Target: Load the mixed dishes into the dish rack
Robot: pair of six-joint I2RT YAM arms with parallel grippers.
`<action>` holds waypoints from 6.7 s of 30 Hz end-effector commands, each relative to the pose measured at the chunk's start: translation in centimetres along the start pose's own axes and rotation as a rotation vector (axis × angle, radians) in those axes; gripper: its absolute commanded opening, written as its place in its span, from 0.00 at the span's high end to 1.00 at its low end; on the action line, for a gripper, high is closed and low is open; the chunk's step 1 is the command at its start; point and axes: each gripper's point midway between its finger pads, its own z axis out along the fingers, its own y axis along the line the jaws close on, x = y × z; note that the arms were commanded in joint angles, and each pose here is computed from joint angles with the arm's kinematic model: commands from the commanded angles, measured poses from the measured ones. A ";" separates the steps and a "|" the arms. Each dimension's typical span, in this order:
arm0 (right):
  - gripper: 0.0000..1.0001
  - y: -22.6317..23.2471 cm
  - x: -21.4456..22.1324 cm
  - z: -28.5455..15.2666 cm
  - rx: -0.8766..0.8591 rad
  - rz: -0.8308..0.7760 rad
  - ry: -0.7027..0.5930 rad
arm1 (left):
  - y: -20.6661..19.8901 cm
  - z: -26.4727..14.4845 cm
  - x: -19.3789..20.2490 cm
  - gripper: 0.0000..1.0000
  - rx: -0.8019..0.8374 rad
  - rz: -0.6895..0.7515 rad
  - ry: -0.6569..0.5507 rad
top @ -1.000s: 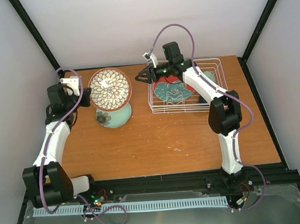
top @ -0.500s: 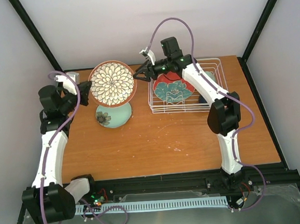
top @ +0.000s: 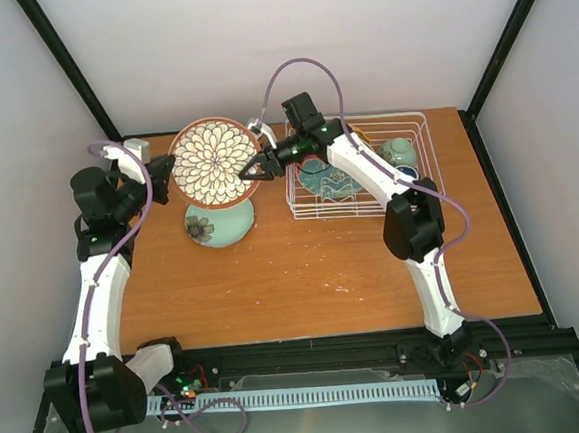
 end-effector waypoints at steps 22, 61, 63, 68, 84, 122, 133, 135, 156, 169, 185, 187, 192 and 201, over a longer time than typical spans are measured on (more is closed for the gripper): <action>0.97 4.8 -7.1 -2.7 0.083 -0.192 -0.107 | 1.0 2.4 -2.4 0.88 0.040 0.025 -0.112; 0.97 0.3 -7.6 -21.1 0.842 -0.325 -0.127 | 6.1 2.6 -6.6 0.49 -0.233 0.024 -0.127; 0.97 0.4 -6.4 -22.1 0.880 -0.322 -0.117 | 6.7 2.3 -6.8 0.49 -0.272 0.017 -0.138; 0.97 1.6 -4.3 -25.1 0.972 -0.360 -0.133 | 7.7 1.5 -7.2 0.49 -0.347 0.016 -0.186; 0.97 1.8 2.2 -27.2 1.149 -0.515 -0.044 | 6.5 2.3 -2.0 0.49 -0.267 0.003 -0.064; 0.97 -9.4 6.4 -25.6 1.222 -0.721 0.208 | 6.9 0.3 -1.1 0.52 -0.365 0.083 -0.058; 0.97 -9.4 8.7 -28.0 1.253 -0.628 0.247 | 6.5 0.4 -1.2 0.51 -0.339 0.079 -0.049; 0.97 -9.5 9.1 -27.8 1.245 -0.612 0.253 | 6.4 0.3 -1.0 0.51 -0.336 0.075 -0.035; 0.97 -11.9 15.3 -24.5 1.090 -0.404 0.309 | 6.8 0.2 2.6 0.45 -0.355 -0.018 0.151; 0.71 -10.8 14.6 -24.1 1.070 -0.343 0.217 | 7.2 1.7 8.2 0.39 -0.313 -0.180 0.394; 0.55 -2.8 5.6 -31.2 1.389 -0.510 -0.045 | 8.9 1.7 17.9 0.39 -0.380 -0.388 0.774; 0.54 -1.2 4.3 -32.2 1.424 -0.527 -0.090 | 9.1 1.7 19.6 0.40 -0.386 -0.416 0.838; 0.50 2.9 2.0 -33.7 1.447 -0.538 -0.225 | 9.1 2.1 23.2 0.42 -0.355 -0.484 0.944; 0.49 5.3 1.4 -33.1 1.364 -0.486 -0.259 | 9.0 2.5 26.2 0.43 -0.326 -0.518 1.004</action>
